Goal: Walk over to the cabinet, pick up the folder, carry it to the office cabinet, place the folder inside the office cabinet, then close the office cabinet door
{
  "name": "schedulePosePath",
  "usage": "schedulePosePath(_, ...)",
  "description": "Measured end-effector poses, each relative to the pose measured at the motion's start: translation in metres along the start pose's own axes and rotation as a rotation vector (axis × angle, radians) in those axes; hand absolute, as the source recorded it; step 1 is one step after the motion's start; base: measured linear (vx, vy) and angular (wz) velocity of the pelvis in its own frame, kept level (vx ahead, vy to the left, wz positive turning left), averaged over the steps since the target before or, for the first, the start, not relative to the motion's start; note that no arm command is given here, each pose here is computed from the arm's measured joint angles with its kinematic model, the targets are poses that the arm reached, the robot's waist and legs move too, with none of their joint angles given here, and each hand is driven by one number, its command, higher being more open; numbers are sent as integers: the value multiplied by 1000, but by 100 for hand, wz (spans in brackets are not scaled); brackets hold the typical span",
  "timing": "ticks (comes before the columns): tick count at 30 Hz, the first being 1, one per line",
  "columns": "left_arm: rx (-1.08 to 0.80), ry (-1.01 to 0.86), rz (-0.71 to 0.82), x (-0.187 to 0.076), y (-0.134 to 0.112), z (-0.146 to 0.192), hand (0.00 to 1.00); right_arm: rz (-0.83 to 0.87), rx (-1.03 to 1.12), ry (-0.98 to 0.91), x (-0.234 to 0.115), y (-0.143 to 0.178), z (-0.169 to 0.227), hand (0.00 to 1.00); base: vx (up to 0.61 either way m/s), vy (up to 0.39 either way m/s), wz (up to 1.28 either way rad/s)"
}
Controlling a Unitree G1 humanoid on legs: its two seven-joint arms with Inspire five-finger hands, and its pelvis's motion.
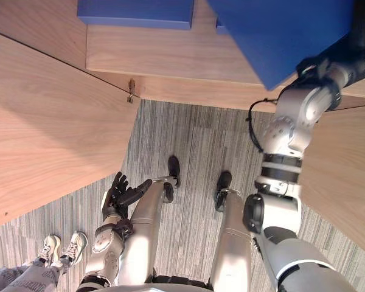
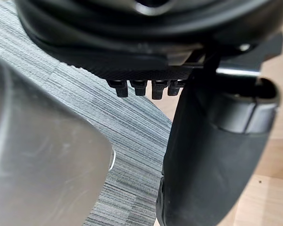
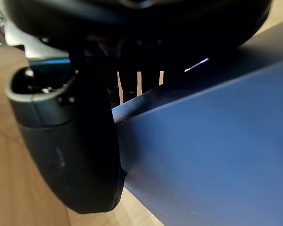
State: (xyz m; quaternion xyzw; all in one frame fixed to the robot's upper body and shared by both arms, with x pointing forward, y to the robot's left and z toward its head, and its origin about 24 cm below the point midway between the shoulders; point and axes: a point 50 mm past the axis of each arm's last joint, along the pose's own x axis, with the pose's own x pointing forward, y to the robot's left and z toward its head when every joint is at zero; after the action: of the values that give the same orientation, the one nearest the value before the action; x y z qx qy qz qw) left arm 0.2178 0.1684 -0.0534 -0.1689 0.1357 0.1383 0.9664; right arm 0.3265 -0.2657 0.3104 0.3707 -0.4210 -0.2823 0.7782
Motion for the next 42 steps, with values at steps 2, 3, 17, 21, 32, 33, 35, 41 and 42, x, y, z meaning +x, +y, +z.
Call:
schedulePosePath(2,-4,-4,-8,1,-2,1,100,5,-8,-17,9,4,6,100,32,-7,7)
schedulePosePath(3,-6,-5,-15,1,-4,1,100,10,4,-26,13,10,10,100,26,-10,7)
schedulePosePath(17,-47,-26,-58,3,-20,6,100,45,39,-187,36,40,59,100,12,-34,7)
schedulePosePath(21,-50,-29,-66,3,-22,6,100,42,-51,-240,39,35,66,100,-4,-23,-1)
schedulePosePath(32,-32,-34,-79,4,-19,7,100,525,-601,-383,-12,34,44,0,-16,-30,-3)
schedulePosePath(33,-26,-34,-84,4,-17,7,100,624,-657,-369,-23,36,34,0,-31,-45,-5)
schedulePosePath(35,-15,-28,-83,4,-15,6,100,770,-746,-320,-43,33,13,0,-10,-18,-1)
schedulePosePath(41,22,-25,-91,9,-10,6,100,1166,-1055,-198,-100,7,-48,0,-5,-31,0)
schedulePosePath(42,36,-24,-90,10,-8,6,100,1234,-1111,-186,-108,3,-57,0,3,-32,-3)
